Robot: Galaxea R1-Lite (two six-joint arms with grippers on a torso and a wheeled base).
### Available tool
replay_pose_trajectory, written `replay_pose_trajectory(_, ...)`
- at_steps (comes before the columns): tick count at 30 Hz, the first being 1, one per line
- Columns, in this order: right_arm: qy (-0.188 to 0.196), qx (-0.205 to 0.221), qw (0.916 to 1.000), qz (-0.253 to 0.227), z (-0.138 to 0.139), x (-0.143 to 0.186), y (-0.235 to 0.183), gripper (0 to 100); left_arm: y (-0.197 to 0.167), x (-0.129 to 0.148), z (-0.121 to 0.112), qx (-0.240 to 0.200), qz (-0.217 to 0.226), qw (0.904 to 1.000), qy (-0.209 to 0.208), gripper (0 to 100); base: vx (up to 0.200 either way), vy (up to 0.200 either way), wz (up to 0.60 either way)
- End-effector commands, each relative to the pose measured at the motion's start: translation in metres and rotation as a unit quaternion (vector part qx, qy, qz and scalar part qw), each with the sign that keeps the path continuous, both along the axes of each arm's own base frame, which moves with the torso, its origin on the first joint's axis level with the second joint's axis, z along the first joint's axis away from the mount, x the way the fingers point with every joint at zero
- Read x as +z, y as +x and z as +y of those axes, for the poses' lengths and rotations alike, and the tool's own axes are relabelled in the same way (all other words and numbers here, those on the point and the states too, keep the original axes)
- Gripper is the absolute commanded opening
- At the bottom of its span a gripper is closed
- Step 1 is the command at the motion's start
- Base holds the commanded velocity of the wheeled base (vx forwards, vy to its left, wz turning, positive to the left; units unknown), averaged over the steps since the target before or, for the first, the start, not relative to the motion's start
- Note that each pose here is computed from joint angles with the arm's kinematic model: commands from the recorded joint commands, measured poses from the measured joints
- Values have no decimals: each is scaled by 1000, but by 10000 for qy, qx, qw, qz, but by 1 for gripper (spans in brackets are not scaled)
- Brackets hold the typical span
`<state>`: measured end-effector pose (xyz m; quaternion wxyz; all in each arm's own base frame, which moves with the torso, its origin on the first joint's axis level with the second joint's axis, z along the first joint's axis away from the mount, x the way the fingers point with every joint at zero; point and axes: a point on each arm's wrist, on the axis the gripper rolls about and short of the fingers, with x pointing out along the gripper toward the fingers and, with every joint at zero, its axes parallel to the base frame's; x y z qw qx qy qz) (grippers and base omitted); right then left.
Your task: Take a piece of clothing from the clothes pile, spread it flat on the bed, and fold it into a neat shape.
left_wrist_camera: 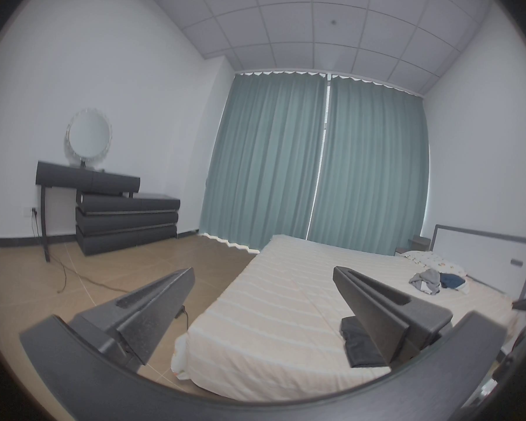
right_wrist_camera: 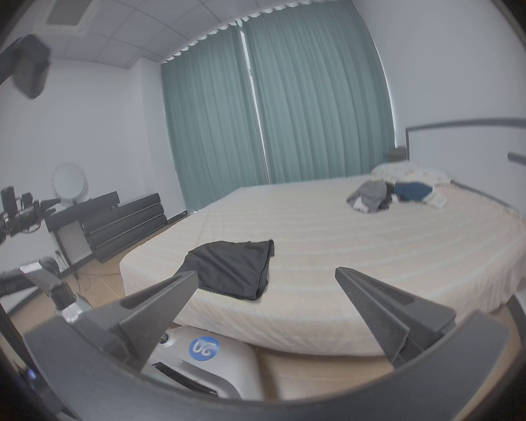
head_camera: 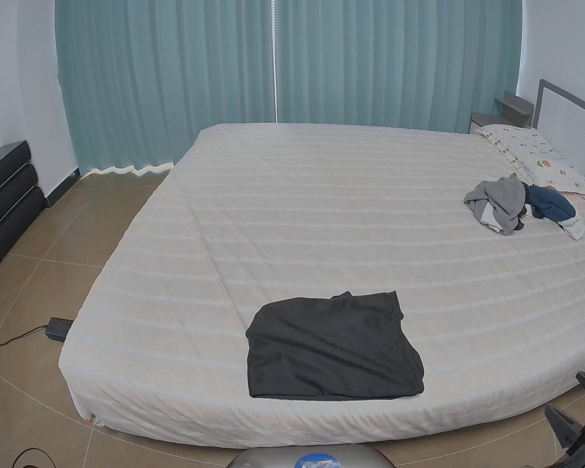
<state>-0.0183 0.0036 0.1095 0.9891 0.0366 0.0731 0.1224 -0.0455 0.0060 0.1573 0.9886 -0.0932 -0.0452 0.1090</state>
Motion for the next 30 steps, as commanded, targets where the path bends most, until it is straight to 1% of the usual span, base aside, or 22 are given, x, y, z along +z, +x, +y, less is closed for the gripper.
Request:
replay_pose_trajectory(1, -386, -6, 9958, -836, 2, -9, -18, 100, -8, -23, -1, 7, -118, 9998, 185, 100, 0, 0, 0)
replay_pose_trajectory(5, -474, -83, 9955, -822, 2, -14, -15, 100, -3, -32, -2, -35, 22, 9996, 270, 100, 0, 0, 0)
replay_pose_trajectory(6, -556, -251, 9951, -775, 1, -23, -10, 100, 4, -40, -2, -27, -4, 9993, 360, 100, 0, 0, 0)
replay_pose_trajectory(7, -574, -280, 9949, -784, 1, -24, -10, 100, 5, -41, -2, -26, -17, 9993, 367, 100, 0, 0, 0)
replay_pose_trajectory(8, -679, -442, 9923, -932, 0, -28, -7, 100, 11, -48, -2, -38, -177, 9990, 415, 100, 0, 0, 0)
replay_pose_trajectory(10, -673, -542, 9896, -1154, 0, -27, -5, 100, 20, -62, -2, -71, -348, 9980, 528, 100, 0, 0, 0)
replay_pose_trajectory(11, -690, -555, 9895, -1140, -1, -27, -5, 100, 21, -64, -2, -82, -407, 9970, 652, 100, 0, 0, 0)
replay_pose_trajectory(14, -704, -621, 9896, -1091, -1, -28, -5, 100, 21, -66, -3, -267, -304, 9966, 711, 100, 0, 0, 0)
replay_pose_trajectory(16, -704, -621, 9896, -1091, -1, -28, -5, 100, 21, -66, -3, -267, -304, 9966, 711, 100, 0, 0, 0)
replay_pose_trajectory(17, -691, -814, 9894, -988, -2, -30, -5, 100, 22, -70, -3, -342, -84, 9967, 725, 100, 0, 0, 0)
replay_pose_trajectory(18, -688, -910, 9892, -918, -2, -31, -5, 100, 22, -74, -3, -399, 90, 9965, 730, 100, 0, 0, 0)
replay_pose_trajectory(20, -614, -1008, 9898, -792, -3, -34, -4, 100, 22, -76, -4, -564, 203, 9958, 698, 100, 0, 0, 0)
replay_pose_trajectory(21, -534, -1037, 9902, -771, -3, -34, -4, 100, 22, -76, -4, -678, 169, 9952, 685, 100, 0, 0, 0)
replay_pose_trajectory(24, -484, -1055, 9904, -748, -3, -34, -4, 100, 22, -76, -5, -767, 159, 9944, 715, 100, 0, 0, 0)
replay_pose_trajectory(27, -468, -1056, 9905, -745, -3, -34, -4, 100, 23, -82, -6, -971, 456, 9904, 874, 100, 0, 0, 0)
replay_pose_trajectory(29, -453, -1057, 9906, -743, -3, -34, -4, 100, 22, -82, -6, -1134, 486, 9872, 1014, 100, 0, 0, 0)
replay_pose_trajectory(30, -453, -1057, 9906, -743, -3, -34, -4, 100, 22, -82, -6, -1140, 470, 9871, 1016, 100, 0, 0, 0)
